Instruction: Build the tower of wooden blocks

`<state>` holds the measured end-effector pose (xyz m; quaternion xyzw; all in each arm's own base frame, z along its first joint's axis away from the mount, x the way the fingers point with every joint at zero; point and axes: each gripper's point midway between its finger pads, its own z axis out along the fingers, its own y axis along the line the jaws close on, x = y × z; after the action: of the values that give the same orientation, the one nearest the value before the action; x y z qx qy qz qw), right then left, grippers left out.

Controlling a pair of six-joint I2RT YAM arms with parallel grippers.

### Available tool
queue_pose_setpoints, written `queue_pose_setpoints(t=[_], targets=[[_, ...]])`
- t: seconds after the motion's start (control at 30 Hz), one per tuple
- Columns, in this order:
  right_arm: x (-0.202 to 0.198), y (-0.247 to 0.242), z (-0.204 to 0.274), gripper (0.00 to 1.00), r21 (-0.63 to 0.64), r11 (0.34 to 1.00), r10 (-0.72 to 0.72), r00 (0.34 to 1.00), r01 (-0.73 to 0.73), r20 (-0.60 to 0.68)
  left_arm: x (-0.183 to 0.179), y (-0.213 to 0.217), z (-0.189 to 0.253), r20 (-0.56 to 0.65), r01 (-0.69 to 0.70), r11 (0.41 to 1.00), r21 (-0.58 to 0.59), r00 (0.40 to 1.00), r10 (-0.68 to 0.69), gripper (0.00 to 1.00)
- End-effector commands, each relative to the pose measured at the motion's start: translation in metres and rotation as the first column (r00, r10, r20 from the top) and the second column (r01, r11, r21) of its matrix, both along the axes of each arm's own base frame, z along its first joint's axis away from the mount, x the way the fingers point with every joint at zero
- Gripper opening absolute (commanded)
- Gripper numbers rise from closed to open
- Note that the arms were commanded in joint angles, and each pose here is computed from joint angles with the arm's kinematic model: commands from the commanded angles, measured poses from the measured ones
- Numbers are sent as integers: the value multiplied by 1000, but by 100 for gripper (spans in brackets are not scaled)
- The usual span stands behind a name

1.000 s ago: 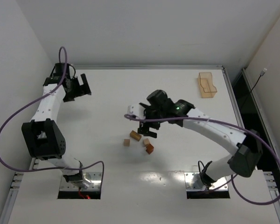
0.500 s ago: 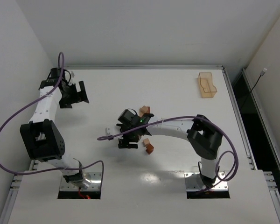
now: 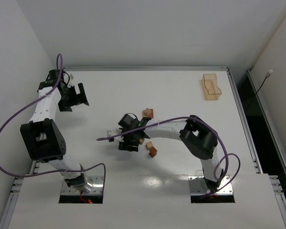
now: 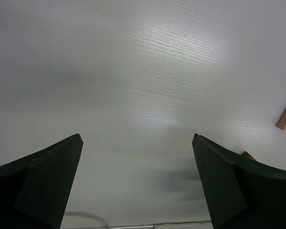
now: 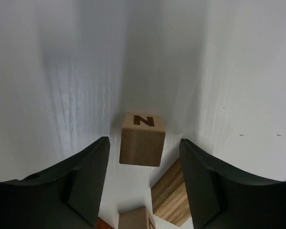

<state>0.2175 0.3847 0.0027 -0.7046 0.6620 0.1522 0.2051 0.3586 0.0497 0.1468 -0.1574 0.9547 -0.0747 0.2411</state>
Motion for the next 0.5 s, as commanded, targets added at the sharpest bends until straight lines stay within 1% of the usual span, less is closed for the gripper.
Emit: queue_pose_setpoints(t=[0.0,0.1,0.13,0.2,0.23,0.3,0.33,0.37,0.4,0.43,0.47], targets=[[5,18,15,57,65,998,0,1000,0,6,11,9,9,33,-7,1000,-4,999,7,100],[4,17,11,43,57,998,-8,1000,8,-5,13,8,9,35,-2,1000,-12,999,3,100],[4,17,11,26,57,998,-8,1000,8,-5,13,8,9,35,-2,1000,-12,999,3,100],[5,16,10,4,53,998,-32,999,33,-9,13,8,9,35,-2,1000,-12,999,3,100],[9,16,17,0,60,997,-54,999,53,9,13,10,8,33,-8,1000,-3,999,8,100],[13,20,36,0,97,990,-109,994,106,17,15,10,14,53,-8,1000,3,999,8,100],[26,20,63,0,144,977,-166,985,157,55,14,10,10,51,-8,1000,2,999,8,100],[29,19,75,0,167,960,-236,970,225,48,14,10,15,64,-8,1000,5,998,7,100],[46,13,97,0,192,937,-312,945,291,95,12,9,13,65,-15,1000,1,998,15,100],[50,12,112,0,216,925,-340,934,312,108,15,10,17,88,-16,1000,7,996,15,100],[59,6,141,0,279,887,-410,906,367,110,12,9,19,91,-16,1000,8,996,15,100]])
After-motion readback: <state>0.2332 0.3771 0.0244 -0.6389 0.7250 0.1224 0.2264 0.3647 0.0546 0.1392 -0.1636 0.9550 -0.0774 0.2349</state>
